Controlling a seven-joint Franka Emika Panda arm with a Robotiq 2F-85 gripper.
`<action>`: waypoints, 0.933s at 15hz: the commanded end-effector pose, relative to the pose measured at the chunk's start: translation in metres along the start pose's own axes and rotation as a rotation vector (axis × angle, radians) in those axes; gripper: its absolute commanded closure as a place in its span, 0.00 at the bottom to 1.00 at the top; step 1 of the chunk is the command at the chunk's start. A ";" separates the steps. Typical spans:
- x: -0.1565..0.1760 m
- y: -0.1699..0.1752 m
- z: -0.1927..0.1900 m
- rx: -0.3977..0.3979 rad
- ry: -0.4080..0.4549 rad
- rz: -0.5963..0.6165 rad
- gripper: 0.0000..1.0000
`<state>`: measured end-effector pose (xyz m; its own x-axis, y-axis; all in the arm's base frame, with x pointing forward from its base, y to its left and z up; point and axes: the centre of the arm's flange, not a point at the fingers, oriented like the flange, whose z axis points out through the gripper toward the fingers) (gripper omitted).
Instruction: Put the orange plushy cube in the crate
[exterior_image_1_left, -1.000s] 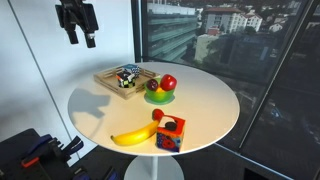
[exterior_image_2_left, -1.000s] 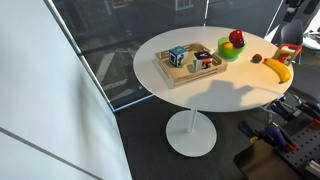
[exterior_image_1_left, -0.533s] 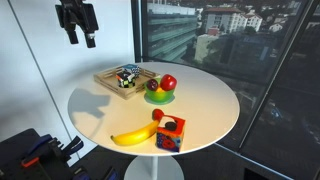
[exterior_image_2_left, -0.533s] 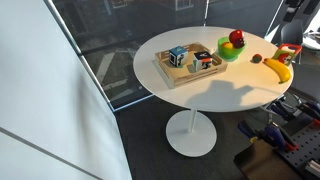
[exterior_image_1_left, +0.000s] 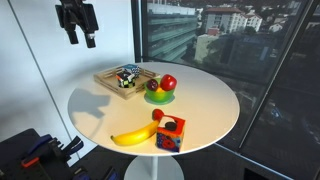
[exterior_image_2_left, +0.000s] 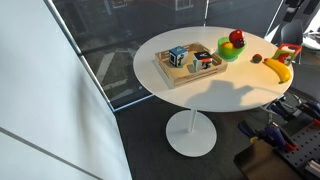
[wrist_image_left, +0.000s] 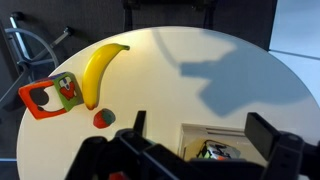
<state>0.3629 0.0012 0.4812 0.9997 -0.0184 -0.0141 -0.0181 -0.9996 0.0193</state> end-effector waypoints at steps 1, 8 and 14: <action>0.002 0.002 0.001 -0.003 -0.002 0.004 0.00; 0.012 0.024 0.014 0.006 -0.031 0.060 0.00; 0.017 0.054 0.045 0.009 -0.058 0.162 0.00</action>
<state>0.3748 -0.0391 0.4513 0.9893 -0.1271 -0.0714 -0.1270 -0.9919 0.0061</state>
